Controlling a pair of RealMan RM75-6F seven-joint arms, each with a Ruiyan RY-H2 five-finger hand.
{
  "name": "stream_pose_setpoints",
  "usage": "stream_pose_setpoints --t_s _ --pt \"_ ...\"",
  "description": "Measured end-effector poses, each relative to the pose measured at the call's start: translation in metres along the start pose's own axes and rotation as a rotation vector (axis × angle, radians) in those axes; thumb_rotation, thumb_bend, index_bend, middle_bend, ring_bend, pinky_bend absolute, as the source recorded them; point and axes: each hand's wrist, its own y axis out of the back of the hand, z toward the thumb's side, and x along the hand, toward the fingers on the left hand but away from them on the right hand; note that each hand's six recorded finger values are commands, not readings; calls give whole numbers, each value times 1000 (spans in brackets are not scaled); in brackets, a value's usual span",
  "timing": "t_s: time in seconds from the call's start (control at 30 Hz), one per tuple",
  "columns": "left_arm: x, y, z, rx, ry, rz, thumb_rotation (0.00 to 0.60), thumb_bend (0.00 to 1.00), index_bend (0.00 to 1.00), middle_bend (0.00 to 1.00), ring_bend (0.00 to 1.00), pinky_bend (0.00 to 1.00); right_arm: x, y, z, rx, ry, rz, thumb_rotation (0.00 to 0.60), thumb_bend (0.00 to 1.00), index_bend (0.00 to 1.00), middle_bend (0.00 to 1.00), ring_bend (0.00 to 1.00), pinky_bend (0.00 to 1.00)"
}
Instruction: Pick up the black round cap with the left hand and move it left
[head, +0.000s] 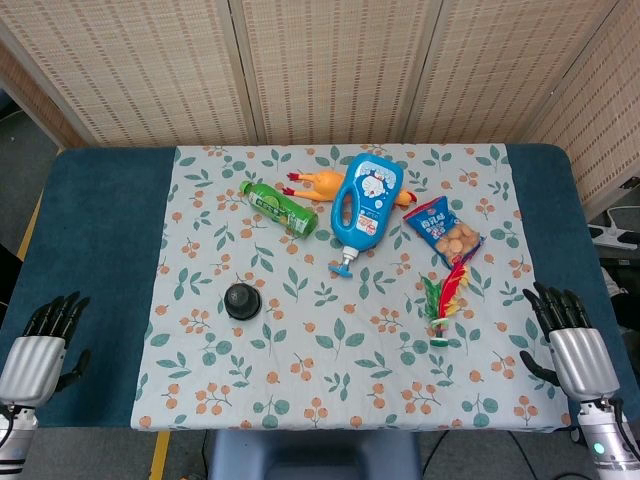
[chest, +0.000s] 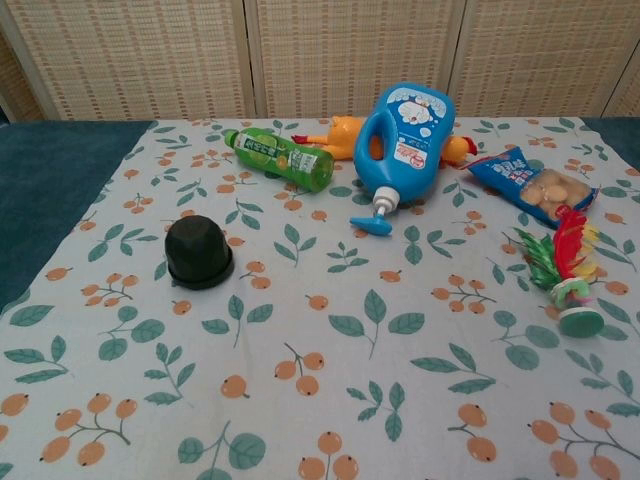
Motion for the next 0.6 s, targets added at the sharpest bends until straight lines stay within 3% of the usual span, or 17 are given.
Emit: stream_pose_setpoints --t_s 0.13,0.23,0.47,0.6 --pt "0 -3 5 -16 -14 -17 600 410 0 0 0 176 2 2 0 -3 4 -7 600 159 0 0 0 0" --pt "2 -10 17 -60 -49 -72 600 356 0 0 0 206 4 4 -3 -12 0 -4 600 158 0 0 0 0" --pt "35 -11 82 -90 -230 -200 600 331 0 0 0 255 4 2 -2 -26 16 18 600 158 0 0 0 0" --pt "48 -6 113 -37 -296 -241 600 340 0 0 0 296 5 -3 -1 -16 27 52 600 158 0 0 0 0"
